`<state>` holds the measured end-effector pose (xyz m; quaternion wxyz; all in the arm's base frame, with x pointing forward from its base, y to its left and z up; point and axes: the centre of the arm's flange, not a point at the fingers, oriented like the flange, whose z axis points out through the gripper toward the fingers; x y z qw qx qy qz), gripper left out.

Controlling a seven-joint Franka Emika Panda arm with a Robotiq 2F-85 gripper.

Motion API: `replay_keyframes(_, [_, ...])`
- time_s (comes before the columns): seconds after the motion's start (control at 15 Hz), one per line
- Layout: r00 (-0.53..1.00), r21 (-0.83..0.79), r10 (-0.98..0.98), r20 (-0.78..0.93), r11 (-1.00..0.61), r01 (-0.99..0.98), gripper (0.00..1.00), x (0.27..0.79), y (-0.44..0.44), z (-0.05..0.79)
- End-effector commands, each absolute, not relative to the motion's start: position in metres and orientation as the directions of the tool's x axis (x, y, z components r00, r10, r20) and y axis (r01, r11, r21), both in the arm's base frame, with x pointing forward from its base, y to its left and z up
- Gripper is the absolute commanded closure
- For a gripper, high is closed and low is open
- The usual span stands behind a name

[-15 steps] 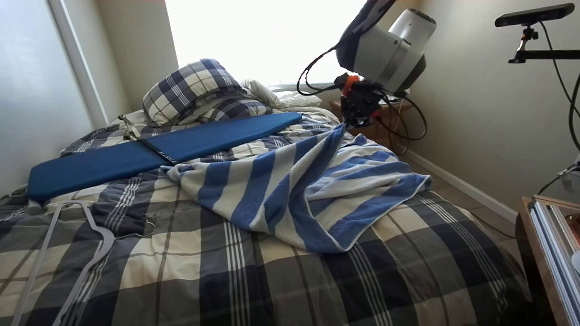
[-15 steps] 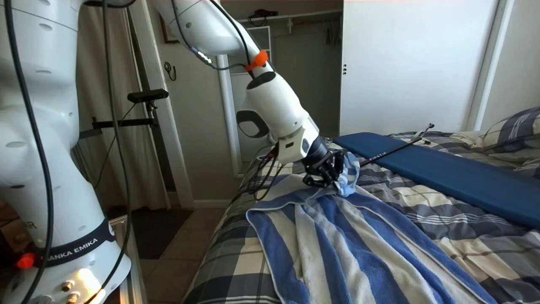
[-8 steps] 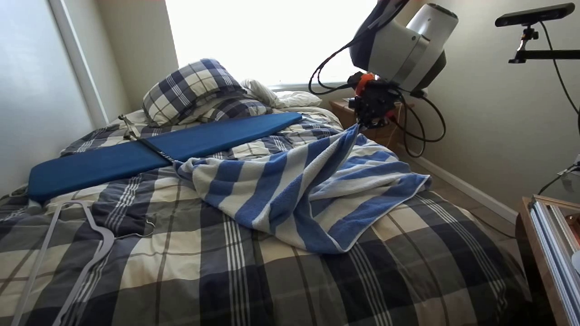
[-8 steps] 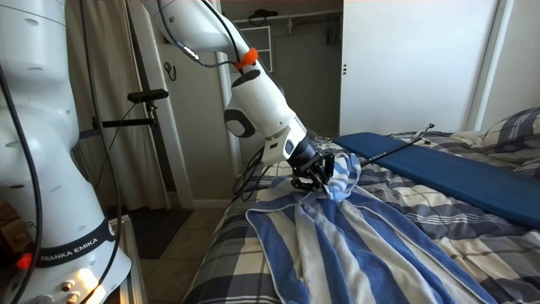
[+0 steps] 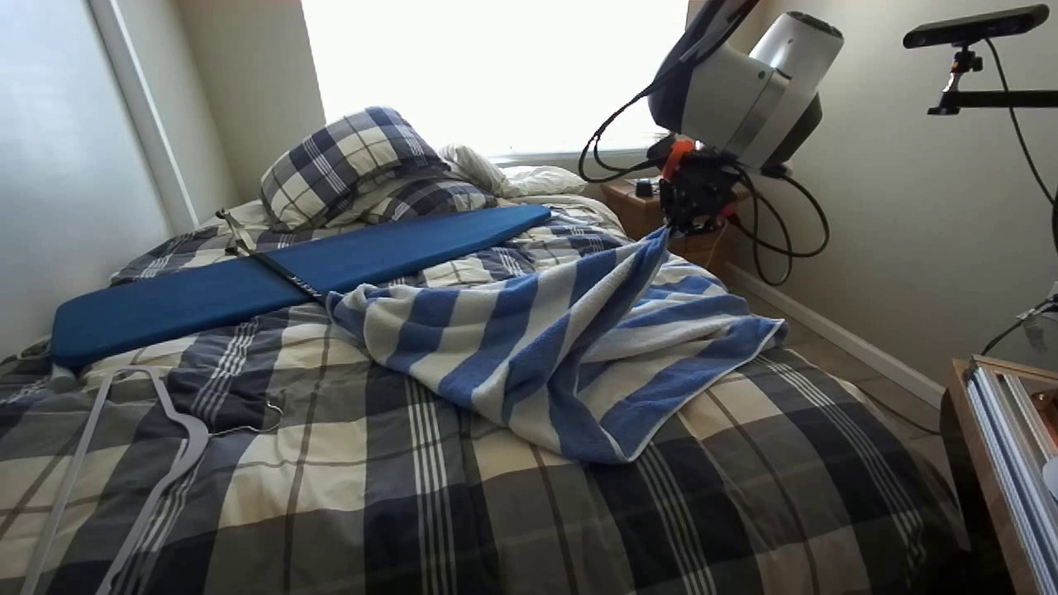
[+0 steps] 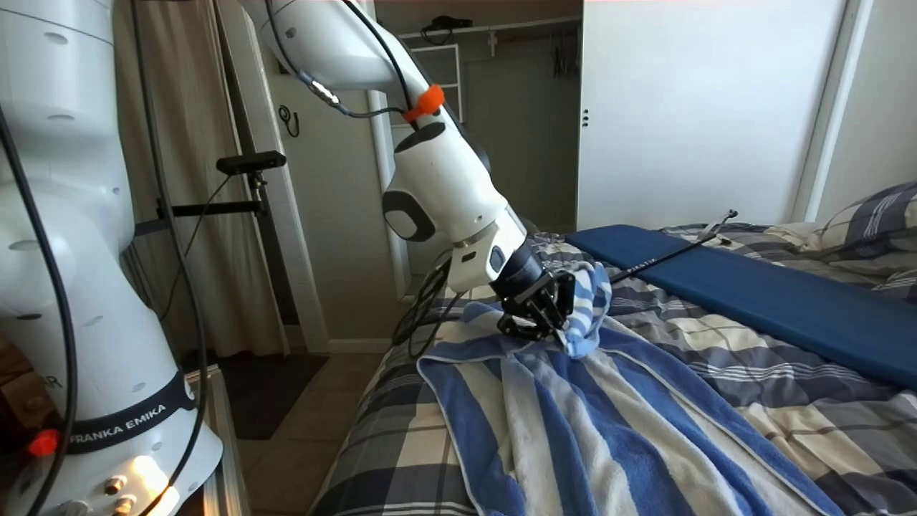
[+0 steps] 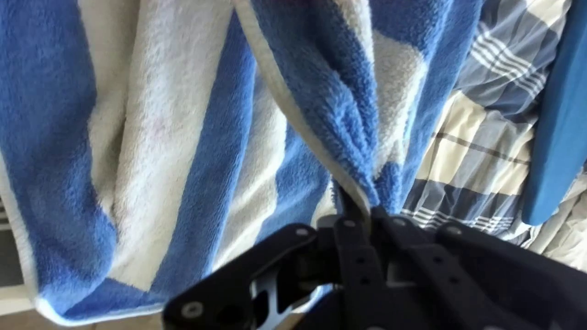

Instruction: Fold the striped blue and white towel in half from left to right

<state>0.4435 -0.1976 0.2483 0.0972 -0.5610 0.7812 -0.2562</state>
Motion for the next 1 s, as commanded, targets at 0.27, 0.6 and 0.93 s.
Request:
replay_keyframes(0.27, [-0.388, -0.388, -0.84, 0.38, 0.236, -0.891, 0.99, 0.326, -0.269, 0.229])
replay_keyframes(0.6, [-0.525, -0.413, -0.637, 0.564, 0.332, -0.848, 0.99, 0.262, -0.295, 0.231])
replay_keyframes(0.93, [-0.557, -0.449, -0.496, 0.666, 0.33, -0.83, 0.99, 0.282, -0.308, 0.2])
